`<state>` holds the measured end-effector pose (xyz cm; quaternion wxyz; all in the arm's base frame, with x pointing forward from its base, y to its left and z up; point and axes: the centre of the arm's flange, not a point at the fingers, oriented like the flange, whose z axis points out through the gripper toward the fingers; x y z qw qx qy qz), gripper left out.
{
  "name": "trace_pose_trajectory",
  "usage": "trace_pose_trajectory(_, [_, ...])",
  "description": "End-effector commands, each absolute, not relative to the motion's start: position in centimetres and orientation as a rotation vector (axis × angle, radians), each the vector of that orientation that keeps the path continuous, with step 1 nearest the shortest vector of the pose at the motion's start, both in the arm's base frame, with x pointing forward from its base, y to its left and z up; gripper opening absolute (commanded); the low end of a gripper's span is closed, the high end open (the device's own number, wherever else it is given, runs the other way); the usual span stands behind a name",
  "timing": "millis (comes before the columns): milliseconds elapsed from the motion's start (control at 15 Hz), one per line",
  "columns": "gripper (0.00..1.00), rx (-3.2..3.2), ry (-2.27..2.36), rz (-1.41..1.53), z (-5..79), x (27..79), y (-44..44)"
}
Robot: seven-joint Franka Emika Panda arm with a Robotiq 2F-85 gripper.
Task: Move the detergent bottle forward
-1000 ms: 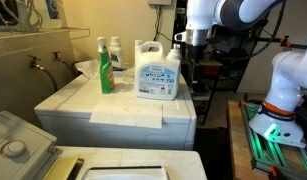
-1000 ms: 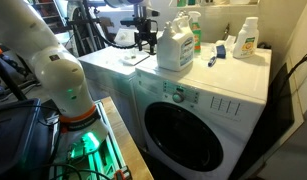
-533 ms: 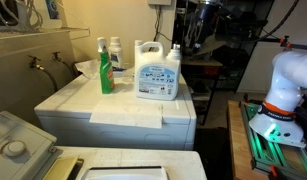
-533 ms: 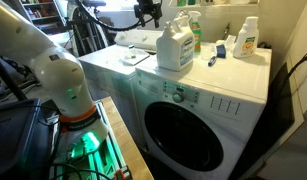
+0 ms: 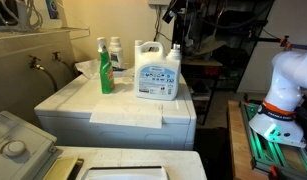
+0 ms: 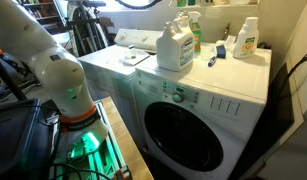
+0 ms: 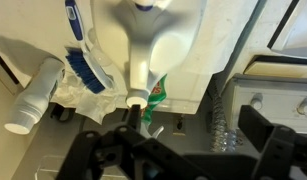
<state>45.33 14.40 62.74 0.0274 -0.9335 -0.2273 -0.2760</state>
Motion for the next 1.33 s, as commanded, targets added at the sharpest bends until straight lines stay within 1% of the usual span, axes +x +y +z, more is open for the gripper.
trace_pose_trajectory(0, [1.0, -2.94, -0.512, -0.725, 60.9, 51.7, 16.0])
trace_pose_trajectory(67, [1.0, -2.901, -0.616, -0.8, 61.4, 48.2, 15.1])
trace_pose_trajectory(267, [1.0, -2.921, -0.546, -0.742, 59.6, 51.2, 15.5])
trace_pose_trajectory(400, [1.0, -2.928, -0.53, -0.723, 59.6, 51.5, 15.3])
trace_pose_trajectory(667, [1.0, -2.981, -0.546, -0.559, 58.2, 51.9, 14.7])
trace_pose_trajectory(867, [1.0, -2.983, -0.508, -0.609, 57.0, 53.2, 14.7])
trace_pose_trajectory(1200, [1.0, -3.049, -0.476, -0.502, 55.3, 55.6, 13.8])
trace_pose_trajectory(1267, [0.92, -3.056, -0.478, -0.498, 55.0, 56.1, 13.5])
